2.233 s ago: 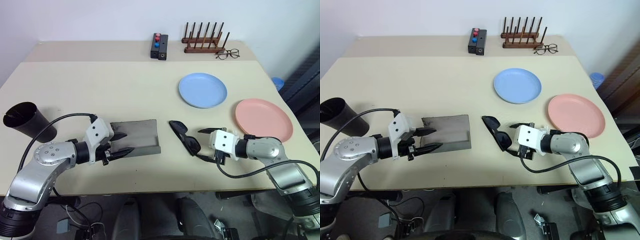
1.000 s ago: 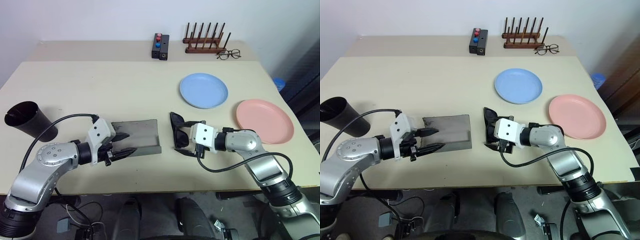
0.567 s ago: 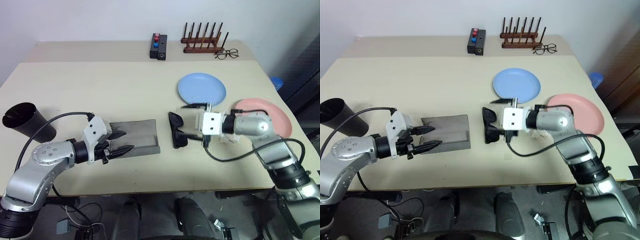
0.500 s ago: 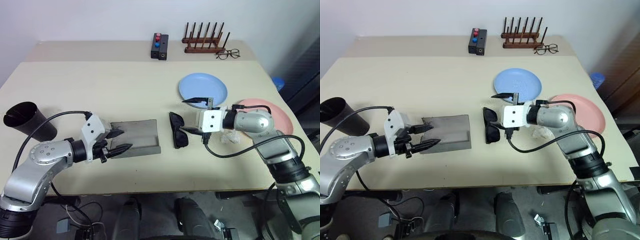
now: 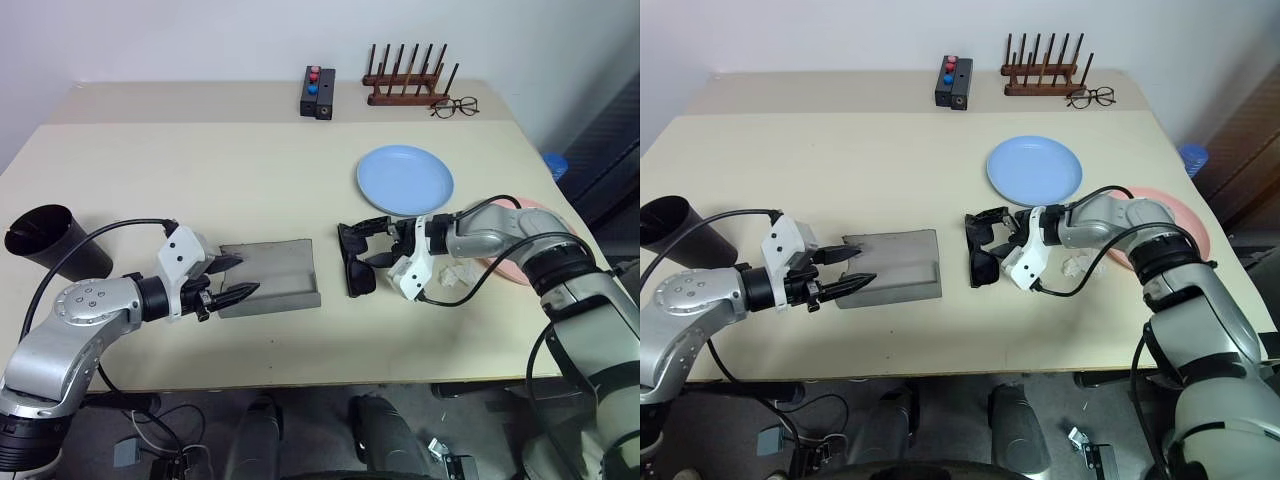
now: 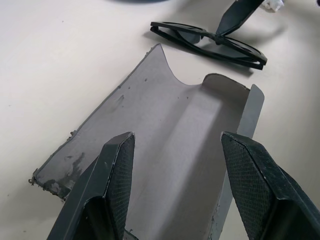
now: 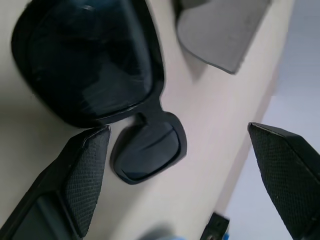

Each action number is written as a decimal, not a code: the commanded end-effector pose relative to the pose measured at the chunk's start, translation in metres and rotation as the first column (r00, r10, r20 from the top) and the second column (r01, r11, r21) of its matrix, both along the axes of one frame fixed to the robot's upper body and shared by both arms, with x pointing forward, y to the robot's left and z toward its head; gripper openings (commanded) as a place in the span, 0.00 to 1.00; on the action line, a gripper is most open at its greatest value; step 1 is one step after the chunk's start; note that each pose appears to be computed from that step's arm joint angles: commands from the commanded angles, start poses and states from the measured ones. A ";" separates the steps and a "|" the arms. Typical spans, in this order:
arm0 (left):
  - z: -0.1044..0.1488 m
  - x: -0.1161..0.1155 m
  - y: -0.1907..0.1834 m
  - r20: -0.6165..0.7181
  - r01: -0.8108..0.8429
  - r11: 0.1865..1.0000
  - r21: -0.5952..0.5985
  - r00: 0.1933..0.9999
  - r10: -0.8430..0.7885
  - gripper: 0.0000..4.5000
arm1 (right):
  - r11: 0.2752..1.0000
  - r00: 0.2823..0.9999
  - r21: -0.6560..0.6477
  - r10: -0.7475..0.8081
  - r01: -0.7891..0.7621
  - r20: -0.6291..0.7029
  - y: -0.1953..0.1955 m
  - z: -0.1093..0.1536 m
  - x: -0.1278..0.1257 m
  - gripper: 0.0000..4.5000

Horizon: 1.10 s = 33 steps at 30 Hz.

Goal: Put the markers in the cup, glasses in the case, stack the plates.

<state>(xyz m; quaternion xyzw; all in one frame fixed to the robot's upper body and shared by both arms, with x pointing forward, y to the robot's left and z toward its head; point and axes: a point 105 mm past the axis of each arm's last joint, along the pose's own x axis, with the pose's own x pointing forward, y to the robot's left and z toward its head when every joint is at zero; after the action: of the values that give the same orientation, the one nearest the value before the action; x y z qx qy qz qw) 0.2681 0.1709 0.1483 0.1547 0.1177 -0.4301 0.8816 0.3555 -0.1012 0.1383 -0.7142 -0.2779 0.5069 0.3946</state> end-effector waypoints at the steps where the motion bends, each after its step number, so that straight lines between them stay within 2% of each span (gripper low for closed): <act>1: 0.010 -0.002 -0.002 0.039 0.009 1.000 0.006 0.999 -0.010 0.62 | 0.997 0.995 -0.018 0.080 -0.079 0.052 0.010 0.011 0.000 1.00; 7: 0.010 -0.003 -0.001 0.036 0.007 1.000 0.003 0.999 -0.007 0.62 | 0.982 0.984 -0.108 0.163 -0.155 0.071 0.015 0.004 0.000 1.00; 8: 0.011 -0.004 -0.001 0.035 0.007 1.000 -0.001 0.999 -0.007 0.62 | 0.979 0.982 -0.119 0.174 -0.165 0.074 0.016 0.004 0.000 0.94; 11: 0.015 -0.004 -0.001 0.036 0.008 1.000 -0.018 0.999 -0.007 0.63 | 0.975 0.981 -0.144 0.182 -0.170 0.073 0.017 0.000 0.003 0.71; 17: 0.018 -0.005 -0.001 0.035 0.007 1.000 -0.027 0.999 -0.006 0.63 | 0.980 0.986 -0.129 0.159 -0.152 0.048 0.016 -0.003 0.005 0.03; 25: 0.018 -0.007 -0.002 0.028 0.013 1.000 -0.025 1.000 -0.012 0.63 | 0.987 0.993 -0.109 0.121 -0.120 0.001 0.011 0.000 0.005 0.01; 29: 0.024 0.000 0.011 0.060 -0.049 0.999 -0.018 0.997 0.050 0.63 | 0.994 0.979 -0.011 -0.111 0.111 -0.174 0.013 0.026 0.019 0.01; 32: 0.029 0.007 0.025 0.097 -0.111 0.994 -0.006 0.989 0.111 0.63 | 0.973 0.900 -0.021 -0.220 0.229 -0.375 0.021 0.042 0.008 0.01; 33: 0.032 0.013 0.032 0.127 -0.148 0.989 0.006 0.981 0.146 0.63 | 0.973 0.882 -0.015 -0.213 0.228 -0.420 0.029 0.049 -0.001 0.01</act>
<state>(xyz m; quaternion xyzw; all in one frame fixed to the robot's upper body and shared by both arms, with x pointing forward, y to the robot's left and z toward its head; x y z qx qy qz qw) 0.2747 0.1915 0.1656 0.1524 0.1046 -0.3834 0.9049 0.3652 -0.0851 0.1567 -0.6454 -0.1119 0.5780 0.4867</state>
